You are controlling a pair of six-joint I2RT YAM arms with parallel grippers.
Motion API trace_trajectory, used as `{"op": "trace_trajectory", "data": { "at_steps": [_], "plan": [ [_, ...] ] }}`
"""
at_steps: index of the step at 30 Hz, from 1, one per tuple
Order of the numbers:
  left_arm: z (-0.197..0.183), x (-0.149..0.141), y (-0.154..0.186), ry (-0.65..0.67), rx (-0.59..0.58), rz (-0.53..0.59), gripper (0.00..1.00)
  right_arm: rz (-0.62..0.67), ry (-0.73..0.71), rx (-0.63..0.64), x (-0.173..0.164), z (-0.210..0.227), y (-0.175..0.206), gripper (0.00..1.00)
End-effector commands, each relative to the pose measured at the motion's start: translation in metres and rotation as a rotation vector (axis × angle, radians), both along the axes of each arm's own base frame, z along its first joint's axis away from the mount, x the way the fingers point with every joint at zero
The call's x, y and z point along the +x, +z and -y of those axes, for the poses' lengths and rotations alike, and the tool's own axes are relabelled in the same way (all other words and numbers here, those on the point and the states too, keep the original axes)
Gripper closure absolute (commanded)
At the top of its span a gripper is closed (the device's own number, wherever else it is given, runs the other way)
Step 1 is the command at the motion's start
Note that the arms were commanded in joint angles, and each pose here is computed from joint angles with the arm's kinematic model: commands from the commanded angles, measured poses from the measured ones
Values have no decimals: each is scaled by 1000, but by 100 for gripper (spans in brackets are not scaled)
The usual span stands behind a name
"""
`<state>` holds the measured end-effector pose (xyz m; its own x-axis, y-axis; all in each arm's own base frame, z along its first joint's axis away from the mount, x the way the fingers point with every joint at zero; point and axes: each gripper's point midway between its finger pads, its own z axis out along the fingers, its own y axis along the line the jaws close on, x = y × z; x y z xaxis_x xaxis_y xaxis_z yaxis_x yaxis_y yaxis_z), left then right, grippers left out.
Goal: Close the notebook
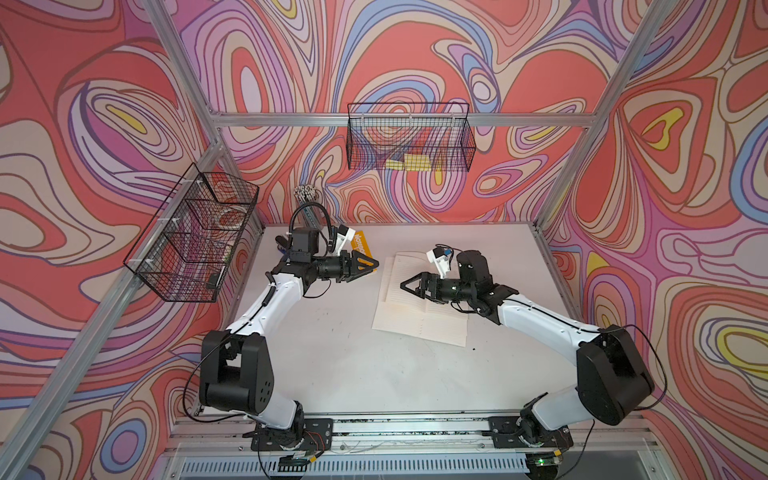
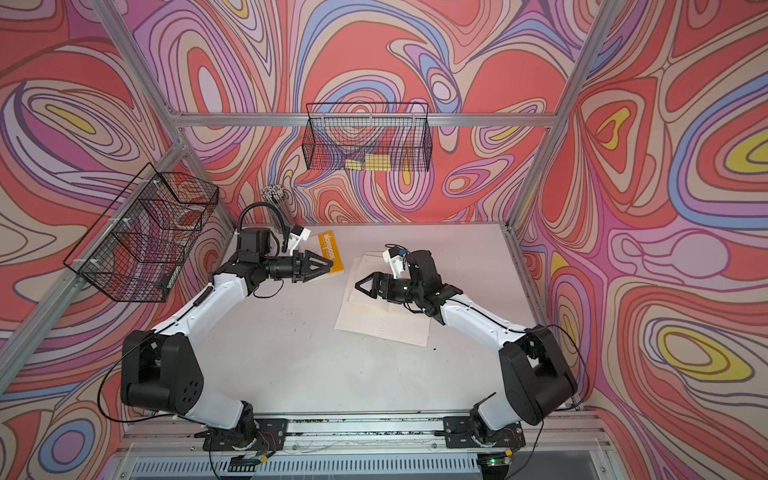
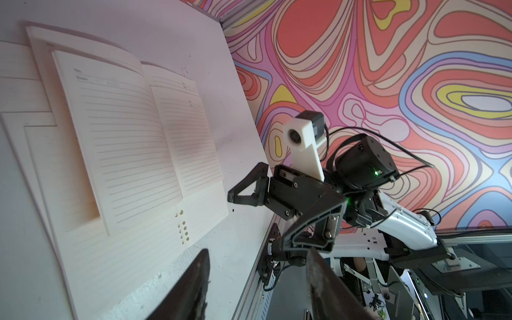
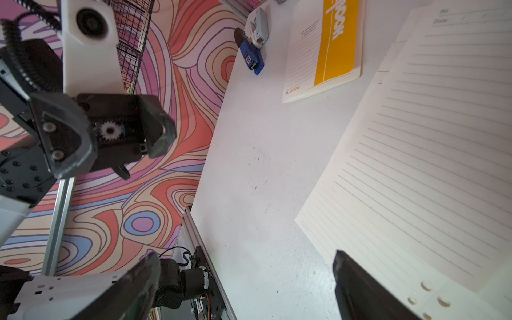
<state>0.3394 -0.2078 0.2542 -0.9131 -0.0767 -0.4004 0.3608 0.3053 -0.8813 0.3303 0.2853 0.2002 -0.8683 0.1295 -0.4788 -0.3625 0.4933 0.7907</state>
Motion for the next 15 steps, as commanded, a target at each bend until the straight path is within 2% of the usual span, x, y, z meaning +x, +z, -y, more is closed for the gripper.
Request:
{"op": "trace_trajectory", "data": {
  "at_steps": [1, 8, 15],
  "plan": [
    [8, -24, 0, -73, -31, 39, 43, 4, -10, 5, -1, 14, -1, 2],
    [22, -56, -4, -139, -73, 70, 44, -31, -53, -7, 2, 37, -17, 2],
    [26, -71, -13, -143, -80, 59, 44, -65, -103, -23, 6, 60, -36, 2]
  ]
}}
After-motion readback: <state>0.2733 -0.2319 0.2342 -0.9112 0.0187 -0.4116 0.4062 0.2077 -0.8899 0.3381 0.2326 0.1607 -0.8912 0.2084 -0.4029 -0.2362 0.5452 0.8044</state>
